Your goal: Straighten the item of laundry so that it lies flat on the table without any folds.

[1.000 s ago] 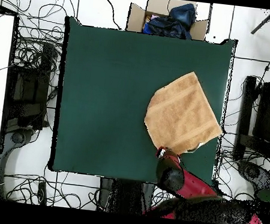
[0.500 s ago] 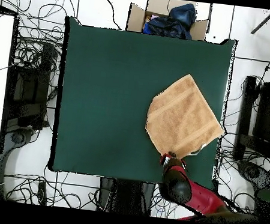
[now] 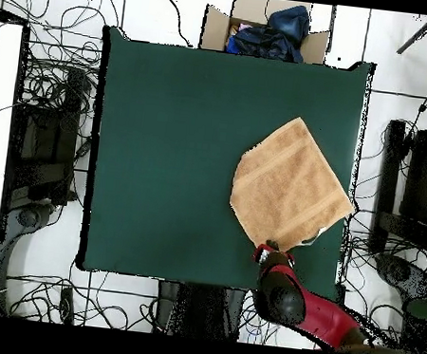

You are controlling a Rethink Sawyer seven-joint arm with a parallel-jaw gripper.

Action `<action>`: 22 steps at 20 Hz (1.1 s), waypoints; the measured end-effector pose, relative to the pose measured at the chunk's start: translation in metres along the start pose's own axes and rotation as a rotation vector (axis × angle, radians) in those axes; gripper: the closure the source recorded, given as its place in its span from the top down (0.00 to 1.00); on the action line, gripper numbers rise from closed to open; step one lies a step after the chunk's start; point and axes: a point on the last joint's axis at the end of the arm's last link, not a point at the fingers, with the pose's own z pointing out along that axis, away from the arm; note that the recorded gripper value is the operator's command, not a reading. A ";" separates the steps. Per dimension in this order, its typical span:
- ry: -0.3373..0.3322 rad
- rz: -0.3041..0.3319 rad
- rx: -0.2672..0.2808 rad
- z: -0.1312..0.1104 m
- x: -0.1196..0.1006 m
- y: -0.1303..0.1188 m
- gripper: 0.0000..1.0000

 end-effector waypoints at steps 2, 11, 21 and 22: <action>0.007 0.001 0.023 0.000 -0.001 0.003 0.00; 0.055 0.034 0.141 0.002 -0.005 0.016 0.00; 0.184 0.126 0.218 -0.001 0.000 0.006 0.00; 0.204 0.134 0.227 -0.002 0.002 0.005 0.00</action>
